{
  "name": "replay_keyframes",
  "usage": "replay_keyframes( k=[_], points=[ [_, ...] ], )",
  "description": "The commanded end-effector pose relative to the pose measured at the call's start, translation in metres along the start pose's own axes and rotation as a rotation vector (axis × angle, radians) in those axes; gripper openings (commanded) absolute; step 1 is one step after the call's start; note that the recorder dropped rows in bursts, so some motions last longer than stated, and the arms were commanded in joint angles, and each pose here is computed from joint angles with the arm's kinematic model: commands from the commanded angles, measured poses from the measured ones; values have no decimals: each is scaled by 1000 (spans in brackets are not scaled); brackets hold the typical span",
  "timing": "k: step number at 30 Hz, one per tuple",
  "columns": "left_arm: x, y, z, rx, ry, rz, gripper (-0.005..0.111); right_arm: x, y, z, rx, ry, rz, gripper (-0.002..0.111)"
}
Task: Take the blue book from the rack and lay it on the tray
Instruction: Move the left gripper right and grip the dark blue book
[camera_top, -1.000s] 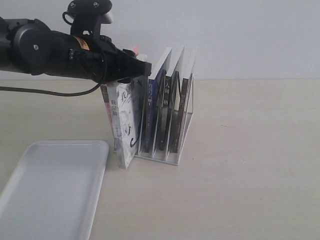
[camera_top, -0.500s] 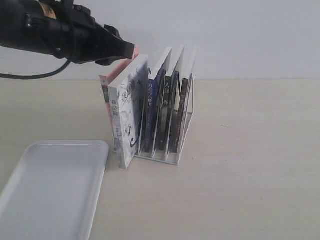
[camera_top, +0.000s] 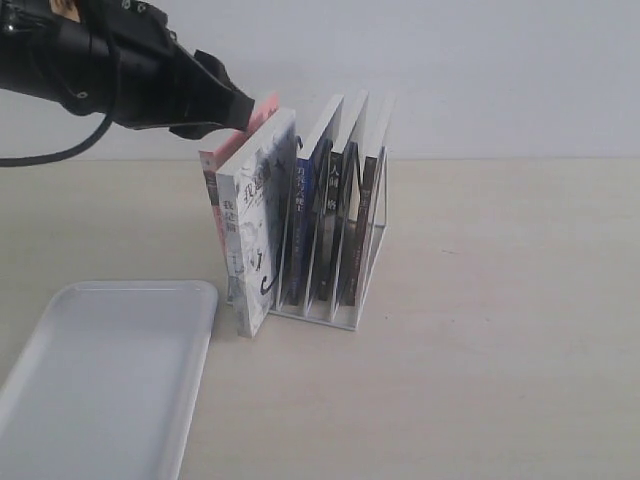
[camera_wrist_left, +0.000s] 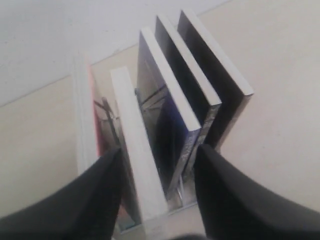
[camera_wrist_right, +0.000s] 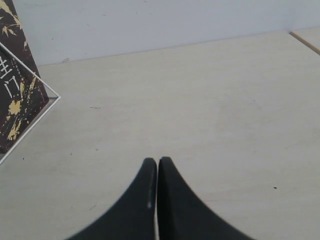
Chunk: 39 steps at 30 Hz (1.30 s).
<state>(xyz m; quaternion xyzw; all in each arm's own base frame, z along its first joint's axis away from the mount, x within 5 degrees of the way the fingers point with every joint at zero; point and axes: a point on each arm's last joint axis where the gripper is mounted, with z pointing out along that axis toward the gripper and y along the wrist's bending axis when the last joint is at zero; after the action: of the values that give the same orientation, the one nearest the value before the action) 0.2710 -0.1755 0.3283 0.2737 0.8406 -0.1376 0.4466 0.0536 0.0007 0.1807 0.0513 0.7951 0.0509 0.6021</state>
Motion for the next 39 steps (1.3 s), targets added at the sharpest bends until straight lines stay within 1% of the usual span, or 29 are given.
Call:
replay_keyframes(
  k=[1,4,5,7,10,13,17,23,26,30,34,39],
  points=[
    [-10,-23,-1,61,-26,52,44,-1,0,0,1,-11,-7,0],
    [-18,-29,7,76,-23,59,44,-1,0,0,1,-11,-7,0],
    [-20,-29,11,77,-14,39,44,-1,0,0,1,-11,-7,0],
    [-24,-30,20,83,31,3,44,-1,0,0,1,-11,-7,0],
    [-31,-31,37,92,111,0,44,-1,0,0,1,-11,-7,0],
    [-43,-32,47,102,155,1,44,-1,0,0,1,-13,-7,0],
    [-54,-32,58,94,170,-39,44,-2,0,0,-1,-22,-7,0],
    [-62,-33,79,94,171,-38,42,-2,0,0,-1,-22,-7,0],
    [-63,-26,90,55,203,-63,43,-2,0,0,-1,-22,-7,0],
    [-64,-21,98,-2,240,-55,43,-2,0,0,-1,-22,-7,0],
    [-66,-16,98,-61,229,-62,43,-2,0,0,-1,-22,-7,0],
    [-60,-16,105,-61,261,-69,43,-2,0,0,-1,-22,-7,0]
  ],
)
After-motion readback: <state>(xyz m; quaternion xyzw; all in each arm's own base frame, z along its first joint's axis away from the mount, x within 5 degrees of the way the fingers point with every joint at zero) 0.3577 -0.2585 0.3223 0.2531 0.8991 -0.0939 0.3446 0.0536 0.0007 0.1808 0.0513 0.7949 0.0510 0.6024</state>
